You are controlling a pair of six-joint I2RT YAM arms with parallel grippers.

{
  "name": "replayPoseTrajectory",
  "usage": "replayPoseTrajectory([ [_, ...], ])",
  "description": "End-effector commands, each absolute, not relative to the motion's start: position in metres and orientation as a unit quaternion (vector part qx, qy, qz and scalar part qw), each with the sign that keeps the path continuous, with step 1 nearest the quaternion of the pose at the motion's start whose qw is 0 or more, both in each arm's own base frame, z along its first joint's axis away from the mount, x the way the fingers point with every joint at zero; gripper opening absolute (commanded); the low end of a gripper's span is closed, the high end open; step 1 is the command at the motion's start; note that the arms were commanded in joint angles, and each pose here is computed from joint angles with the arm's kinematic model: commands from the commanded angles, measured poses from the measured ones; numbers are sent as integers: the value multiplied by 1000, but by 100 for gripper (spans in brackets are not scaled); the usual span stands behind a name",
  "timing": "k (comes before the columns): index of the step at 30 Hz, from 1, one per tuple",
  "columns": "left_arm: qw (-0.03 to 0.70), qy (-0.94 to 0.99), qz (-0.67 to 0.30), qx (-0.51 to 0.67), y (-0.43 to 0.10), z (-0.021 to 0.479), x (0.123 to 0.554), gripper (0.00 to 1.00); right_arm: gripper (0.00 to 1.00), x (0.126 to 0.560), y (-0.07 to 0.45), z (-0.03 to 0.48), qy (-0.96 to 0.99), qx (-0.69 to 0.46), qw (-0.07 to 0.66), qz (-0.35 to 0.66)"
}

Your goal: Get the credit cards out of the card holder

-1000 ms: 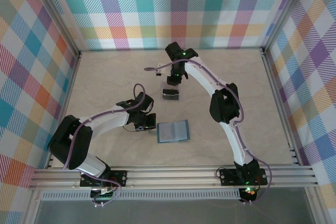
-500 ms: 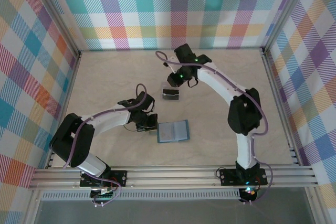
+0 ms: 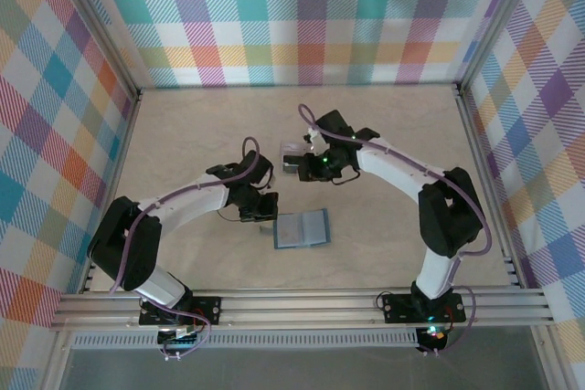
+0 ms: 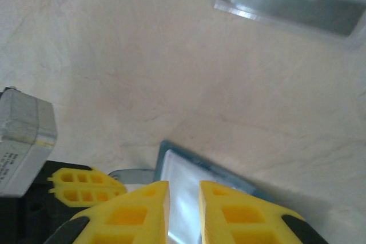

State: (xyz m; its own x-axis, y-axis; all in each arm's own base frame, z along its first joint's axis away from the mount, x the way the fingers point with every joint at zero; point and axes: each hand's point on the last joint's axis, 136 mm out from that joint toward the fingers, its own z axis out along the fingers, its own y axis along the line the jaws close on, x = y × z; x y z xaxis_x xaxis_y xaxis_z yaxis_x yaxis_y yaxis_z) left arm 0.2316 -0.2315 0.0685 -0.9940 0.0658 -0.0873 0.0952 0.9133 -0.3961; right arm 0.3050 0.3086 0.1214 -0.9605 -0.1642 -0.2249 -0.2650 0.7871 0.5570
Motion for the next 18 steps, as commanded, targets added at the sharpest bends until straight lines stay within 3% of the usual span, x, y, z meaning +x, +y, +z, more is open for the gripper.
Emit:
replayPoseTrajectory([
  [1, 0, 983, -176, 55, -223, 58, 217, 4, 19, 288, 322, 125, 932, -72, 38, 352],
  [18, -39, 988, -132, 66, -215, 21, 216, 3, 19, 251, 337, 80, 940, -57, -30, 336],
])
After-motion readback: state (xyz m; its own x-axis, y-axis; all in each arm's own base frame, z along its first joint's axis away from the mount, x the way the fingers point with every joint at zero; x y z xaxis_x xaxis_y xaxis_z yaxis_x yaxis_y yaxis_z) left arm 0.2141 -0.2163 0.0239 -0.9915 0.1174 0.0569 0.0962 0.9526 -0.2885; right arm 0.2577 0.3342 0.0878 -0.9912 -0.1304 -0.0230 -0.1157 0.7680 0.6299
